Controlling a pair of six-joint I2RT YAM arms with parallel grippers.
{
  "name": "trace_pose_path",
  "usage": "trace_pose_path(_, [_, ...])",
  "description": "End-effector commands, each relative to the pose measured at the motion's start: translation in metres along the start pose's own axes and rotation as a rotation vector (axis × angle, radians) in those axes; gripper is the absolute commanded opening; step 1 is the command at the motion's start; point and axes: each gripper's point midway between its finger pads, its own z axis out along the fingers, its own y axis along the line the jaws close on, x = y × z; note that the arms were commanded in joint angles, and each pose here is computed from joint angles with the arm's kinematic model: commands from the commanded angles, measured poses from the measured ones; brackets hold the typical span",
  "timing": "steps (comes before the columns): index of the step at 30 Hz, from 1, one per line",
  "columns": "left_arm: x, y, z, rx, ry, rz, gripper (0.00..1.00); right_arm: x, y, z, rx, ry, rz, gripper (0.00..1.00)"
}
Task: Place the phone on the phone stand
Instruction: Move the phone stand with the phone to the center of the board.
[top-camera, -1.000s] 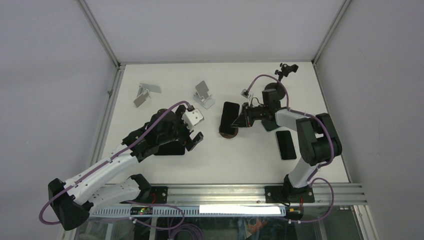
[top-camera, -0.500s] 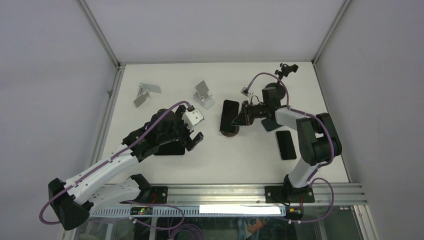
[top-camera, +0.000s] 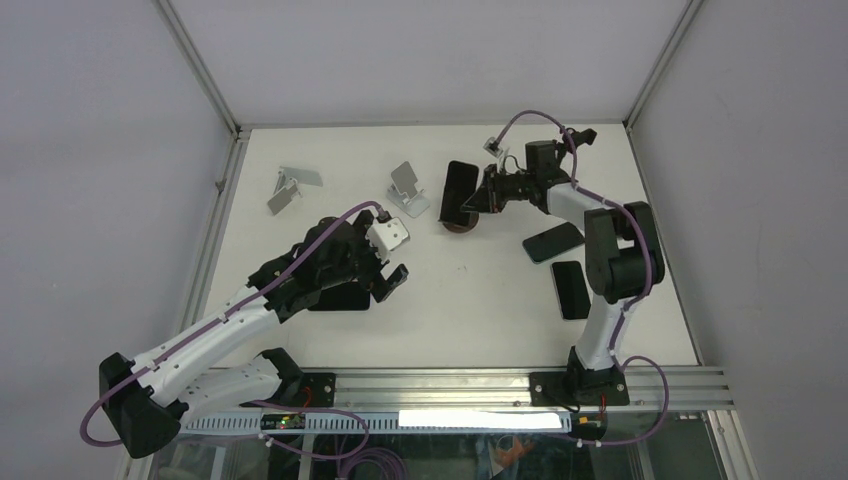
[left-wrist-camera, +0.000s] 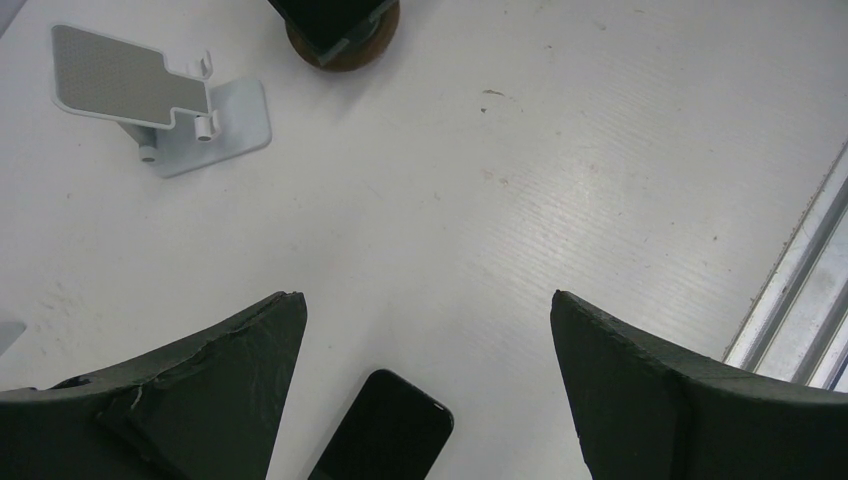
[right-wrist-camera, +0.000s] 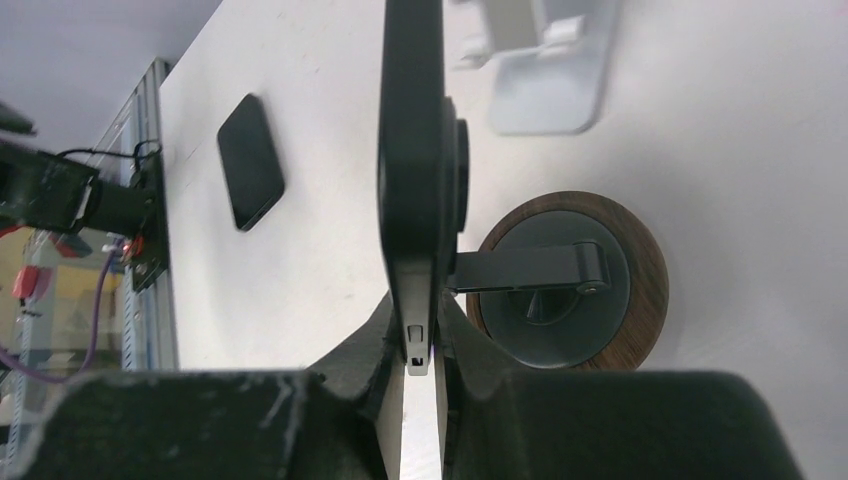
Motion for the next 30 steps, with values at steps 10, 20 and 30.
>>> trace_pose_path(10, [0.004, 0.007, 0.006, -0.019, 0.018, 0.013, 0.97, -0.116, -0.079, 0.007, -0.002, -0.185, -0.080, 0.00])
trace_pose_path(20, [0.006, 0.006, 0.008, -0.016, 0.031, 0.016, 0.97, -0.111, -0.114, 0.014, 0.021, -0.193, 0.014, 0.00])
trace_pose_path(30, [0.005, 0.007, 0.007, -0.018, 0.025, 0.018, 0.97, -0.103, -0.118, 0.012, 0.035, -0.190, 0.044, 0.13])
